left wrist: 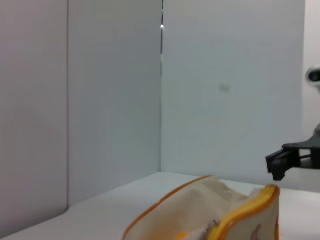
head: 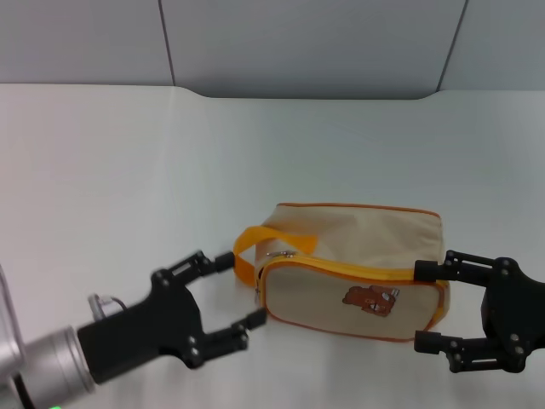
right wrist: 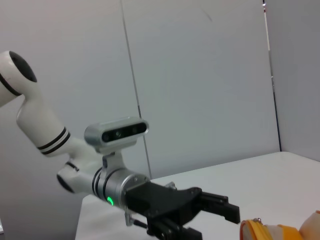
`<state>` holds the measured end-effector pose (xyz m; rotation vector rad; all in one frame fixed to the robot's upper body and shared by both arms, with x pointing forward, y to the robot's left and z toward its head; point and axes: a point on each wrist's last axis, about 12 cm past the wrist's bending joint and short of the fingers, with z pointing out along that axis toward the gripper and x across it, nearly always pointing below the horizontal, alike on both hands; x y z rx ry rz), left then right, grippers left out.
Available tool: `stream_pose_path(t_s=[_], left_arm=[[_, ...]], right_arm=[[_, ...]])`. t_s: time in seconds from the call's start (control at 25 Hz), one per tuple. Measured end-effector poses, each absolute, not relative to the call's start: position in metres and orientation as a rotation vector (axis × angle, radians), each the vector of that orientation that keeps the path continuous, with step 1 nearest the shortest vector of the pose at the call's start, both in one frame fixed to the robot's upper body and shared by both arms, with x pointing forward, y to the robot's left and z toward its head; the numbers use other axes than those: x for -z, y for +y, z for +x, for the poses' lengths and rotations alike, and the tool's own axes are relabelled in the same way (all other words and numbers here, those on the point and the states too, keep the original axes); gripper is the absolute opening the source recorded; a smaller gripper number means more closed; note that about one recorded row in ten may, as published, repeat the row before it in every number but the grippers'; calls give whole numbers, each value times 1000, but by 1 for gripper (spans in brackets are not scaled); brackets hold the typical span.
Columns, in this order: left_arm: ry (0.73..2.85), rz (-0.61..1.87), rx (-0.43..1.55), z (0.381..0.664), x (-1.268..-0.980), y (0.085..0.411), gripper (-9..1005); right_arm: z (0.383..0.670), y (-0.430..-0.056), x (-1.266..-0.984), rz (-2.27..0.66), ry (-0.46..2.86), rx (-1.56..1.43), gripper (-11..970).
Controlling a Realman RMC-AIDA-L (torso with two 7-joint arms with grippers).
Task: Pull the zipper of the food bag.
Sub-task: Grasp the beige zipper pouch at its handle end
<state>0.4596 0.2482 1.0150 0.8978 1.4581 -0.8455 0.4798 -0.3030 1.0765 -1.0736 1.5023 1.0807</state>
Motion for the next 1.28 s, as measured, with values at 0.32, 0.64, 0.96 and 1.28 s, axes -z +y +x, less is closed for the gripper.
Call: stream_pose_path(t_s=[0.32, 0.64, 0.96, 1.28], left_arm=[[1481, 830, 692, 455, -998, 218, 772], [1532, 785, 657, 459, -993, 201, 718], [1513, 764, 671, 456, -995, 198, 570], [1511, 767, 670, 455, -994, 197, 247]], right_arm=[[481, -301, -1077, -1080, 1497, -1082, 845], [480, -301, -1076, -1071, 1500, -1078, 845], [482, -299, -1075, -1073, 1507, -1068, 846], [483, -299, -1075, -1069, 1508, -1063, 845]])
